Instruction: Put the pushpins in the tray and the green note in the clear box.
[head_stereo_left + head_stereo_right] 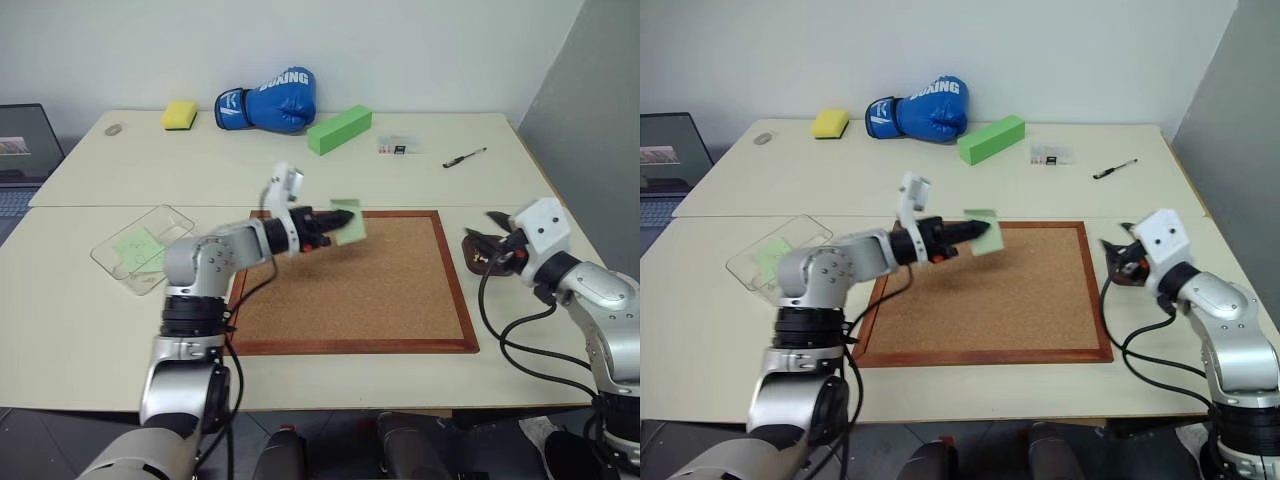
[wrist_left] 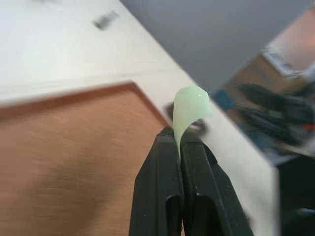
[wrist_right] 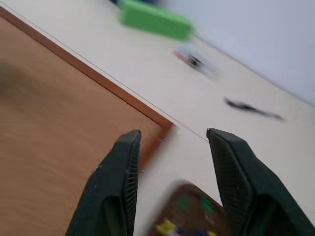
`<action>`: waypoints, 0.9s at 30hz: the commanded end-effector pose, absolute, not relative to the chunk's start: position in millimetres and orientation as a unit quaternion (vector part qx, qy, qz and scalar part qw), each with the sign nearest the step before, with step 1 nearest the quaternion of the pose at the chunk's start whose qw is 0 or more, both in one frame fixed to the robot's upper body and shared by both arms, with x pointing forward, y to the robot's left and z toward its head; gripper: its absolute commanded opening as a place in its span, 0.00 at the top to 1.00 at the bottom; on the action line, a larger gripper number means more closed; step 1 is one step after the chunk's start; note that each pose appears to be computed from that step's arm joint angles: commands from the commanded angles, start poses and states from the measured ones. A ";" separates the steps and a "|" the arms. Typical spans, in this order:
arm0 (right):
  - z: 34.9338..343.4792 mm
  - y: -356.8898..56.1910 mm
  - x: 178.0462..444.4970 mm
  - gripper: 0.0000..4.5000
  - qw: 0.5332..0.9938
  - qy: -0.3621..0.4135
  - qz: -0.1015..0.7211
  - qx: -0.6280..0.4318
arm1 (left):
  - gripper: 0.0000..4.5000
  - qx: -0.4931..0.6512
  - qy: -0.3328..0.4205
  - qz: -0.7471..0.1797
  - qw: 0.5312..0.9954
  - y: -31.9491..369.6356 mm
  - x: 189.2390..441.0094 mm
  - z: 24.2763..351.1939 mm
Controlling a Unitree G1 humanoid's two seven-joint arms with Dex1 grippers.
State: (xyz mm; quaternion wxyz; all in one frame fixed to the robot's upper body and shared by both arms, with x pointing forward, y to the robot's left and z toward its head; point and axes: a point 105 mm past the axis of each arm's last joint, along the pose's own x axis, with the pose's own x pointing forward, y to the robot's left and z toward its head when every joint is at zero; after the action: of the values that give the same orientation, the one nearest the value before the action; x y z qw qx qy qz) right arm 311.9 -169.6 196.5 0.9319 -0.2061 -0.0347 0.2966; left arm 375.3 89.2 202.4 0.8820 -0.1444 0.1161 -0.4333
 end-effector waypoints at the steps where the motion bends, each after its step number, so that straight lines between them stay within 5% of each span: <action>1: 222.7 -121.6 295.5 0.50 0.897 -0.073 0.397 -0.182 | 1.00 -0.015 0.033 -0.361 0.932 121.2 382.2 238.2; 14: 232.0 -45.0 309.0 0.50 0.833 -0.093 0.514 -0.182 | 1.00 0.212 0.066 -0.067 0.973 270.5 395.0 222.9; 27: 218.1 -15.0 305.9 0.50 0.796 -0.089 0.567 -0.192 | 1.00 0.289 0.119 0.011 0.950 319.4 388.3 183.8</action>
State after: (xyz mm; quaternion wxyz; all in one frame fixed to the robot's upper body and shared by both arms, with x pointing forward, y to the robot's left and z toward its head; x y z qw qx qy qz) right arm 310.2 -19.7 205.8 0.8069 -0.1812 -0.0610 0.5589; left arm 390.5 313.3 172.7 0.9528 0.2713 0.1362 -0.0055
